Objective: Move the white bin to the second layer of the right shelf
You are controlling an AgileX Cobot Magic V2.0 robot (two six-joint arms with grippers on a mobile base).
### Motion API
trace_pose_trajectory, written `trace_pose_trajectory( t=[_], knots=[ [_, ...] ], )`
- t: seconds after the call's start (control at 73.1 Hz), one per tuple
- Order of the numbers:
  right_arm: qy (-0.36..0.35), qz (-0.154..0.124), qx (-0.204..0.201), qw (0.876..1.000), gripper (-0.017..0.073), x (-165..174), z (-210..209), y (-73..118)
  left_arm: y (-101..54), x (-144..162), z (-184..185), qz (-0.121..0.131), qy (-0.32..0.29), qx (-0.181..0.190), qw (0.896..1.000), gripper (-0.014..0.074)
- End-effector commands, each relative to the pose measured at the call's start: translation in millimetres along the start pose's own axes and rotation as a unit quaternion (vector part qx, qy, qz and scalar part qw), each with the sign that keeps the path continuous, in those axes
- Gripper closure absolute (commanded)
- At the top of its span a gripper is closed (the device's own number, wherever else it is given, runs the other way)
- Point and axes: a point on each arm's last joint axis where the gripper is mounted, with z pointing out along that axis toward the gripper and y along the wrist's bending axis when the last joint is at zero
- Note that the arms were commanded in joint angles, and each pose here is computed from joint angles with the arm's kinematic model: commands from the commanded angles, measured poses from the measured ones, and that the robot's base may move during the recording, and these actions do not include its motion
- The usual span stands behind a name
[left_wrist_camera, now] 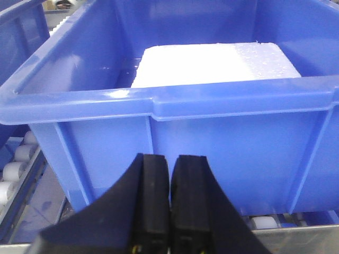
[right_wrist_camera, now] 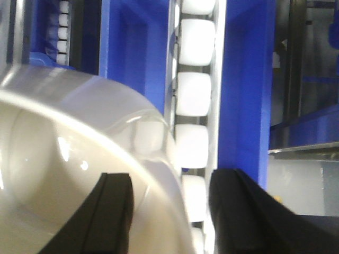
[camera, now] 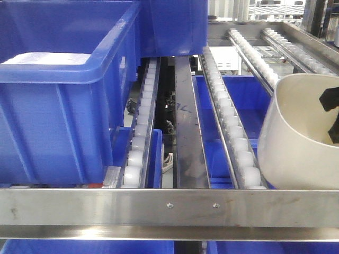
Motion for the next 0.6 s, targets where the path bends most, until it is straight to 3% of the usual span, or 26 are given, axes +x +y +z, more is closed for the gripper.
trace_pose_trajectory(
  t=[0.0,0.383,0.589],
  knots=[
    [-0.059,0.008,-0.007,0.998,0.0128,-16.5,-14.4,0.7,-0.5,3.8,1.0,-0.001,-0.031,0.002,1.0,0.0509],
    [-0.068,0.008,-0.008,0.998,-0.0033,-17.9,-19.2,1.0,-0.5,3.8,1.0,-0.001,-0.031,0.002,1.0,0.0509],
    [-0.069,0.008,-0.008,0.998,-0.0046,-18.0,-19.2,1.0,-0.5,3.8,1.0,-0.001,-0.031,0.002,1.0,0.0509]
  ],
)
